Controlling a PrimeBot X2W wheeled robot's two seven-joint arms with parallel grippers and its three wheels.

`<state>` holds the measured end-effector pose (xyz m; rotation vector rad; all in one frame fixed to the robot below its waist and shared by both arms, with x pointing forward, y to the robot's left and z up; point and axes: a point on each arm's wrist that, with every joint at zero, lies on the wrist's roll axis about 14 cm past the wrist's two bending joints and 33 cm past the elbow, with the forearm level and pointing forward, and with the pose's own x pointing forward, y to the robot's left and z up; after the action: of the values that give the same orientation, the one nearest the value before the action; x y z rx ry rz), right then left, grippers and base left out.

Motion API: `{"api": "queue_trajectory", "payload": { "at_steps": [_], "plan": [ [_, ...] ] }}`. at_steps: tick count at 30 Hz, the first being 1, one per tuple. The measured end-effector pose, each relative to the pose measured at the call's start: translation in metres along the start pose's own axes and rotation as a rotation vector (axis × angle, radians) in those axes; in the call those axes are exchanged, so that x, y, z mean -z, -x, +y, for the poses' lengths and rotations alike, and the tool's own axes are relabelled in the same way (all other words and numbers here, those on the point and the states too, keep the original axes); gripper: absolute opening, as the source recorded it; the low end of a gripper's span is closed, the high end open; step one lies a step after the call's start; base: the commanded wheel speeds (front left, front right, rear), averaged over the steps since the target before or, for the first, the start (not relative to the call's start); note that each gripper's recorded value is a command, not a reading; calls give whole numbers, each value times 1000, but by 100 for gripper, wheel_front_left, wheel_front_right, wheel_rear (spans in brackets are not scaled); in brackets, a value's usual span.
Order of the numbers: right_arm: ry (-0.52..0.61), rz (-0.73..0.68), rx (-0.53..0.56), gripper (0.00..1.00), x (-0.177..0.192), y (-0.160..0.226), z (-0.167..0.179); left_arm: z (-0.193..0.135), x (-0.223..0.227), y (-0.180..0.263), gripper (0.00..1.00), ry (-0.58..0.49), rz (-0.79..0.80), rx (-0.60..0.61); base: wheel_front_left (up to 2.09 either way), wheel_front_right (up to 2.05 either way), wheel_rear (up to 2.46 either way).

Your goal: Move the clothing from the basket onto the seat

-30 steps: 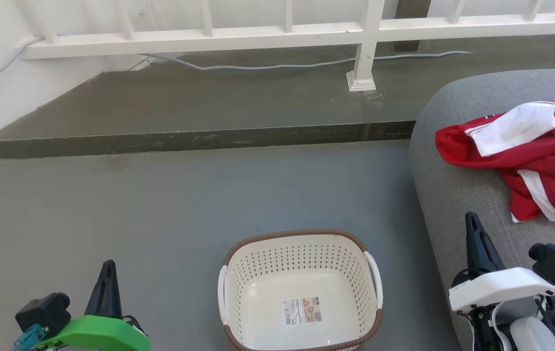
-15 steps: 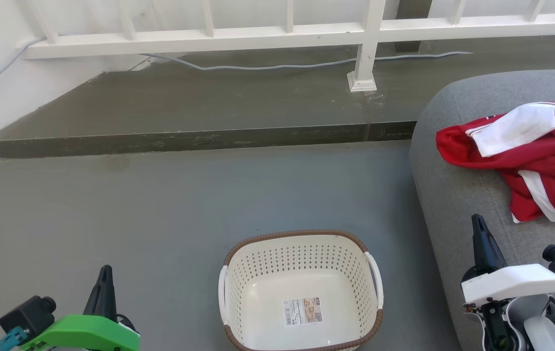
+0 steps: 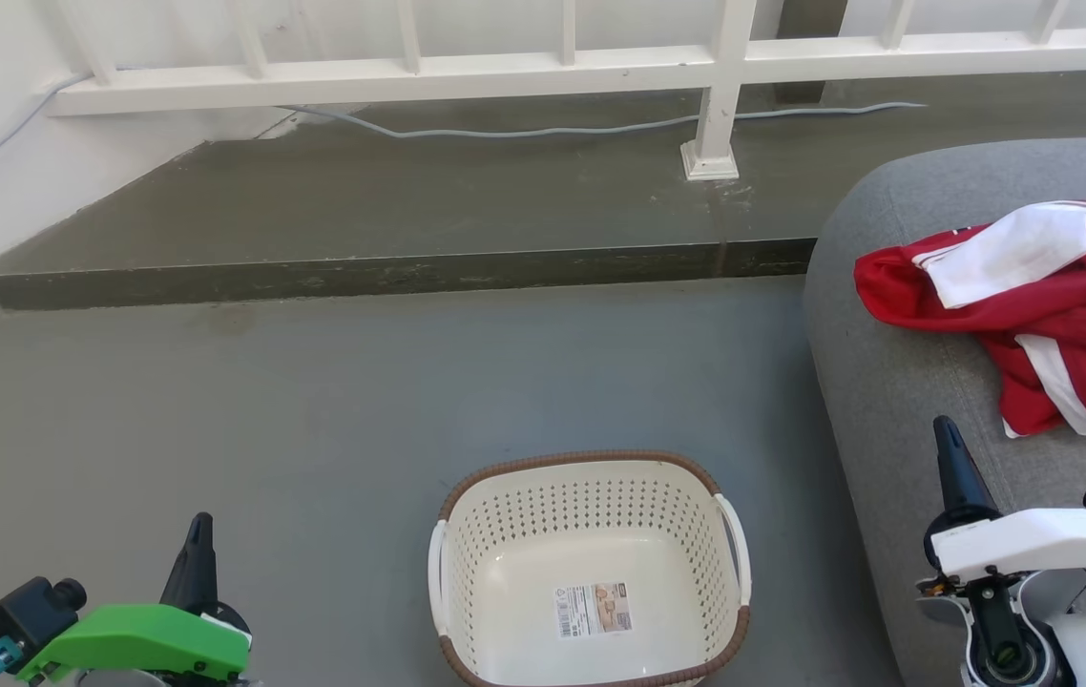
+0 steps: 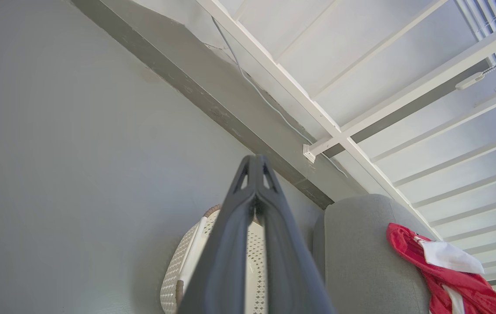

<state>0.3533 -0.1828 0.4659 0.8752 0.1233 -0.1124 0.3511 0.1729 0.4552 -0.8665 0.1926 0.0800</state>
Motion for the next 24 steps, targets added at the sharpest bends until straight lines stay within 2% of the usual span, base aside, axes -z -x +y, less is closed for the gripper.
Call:
{"api": "queue_trajectory", "payload": {
  "at_steps": [24],
  "plan": [
    [-347,19,-2,0,-7,-8,-5,-3,-10,-9,0,344,6,30,0,0,0]
  ]
}}
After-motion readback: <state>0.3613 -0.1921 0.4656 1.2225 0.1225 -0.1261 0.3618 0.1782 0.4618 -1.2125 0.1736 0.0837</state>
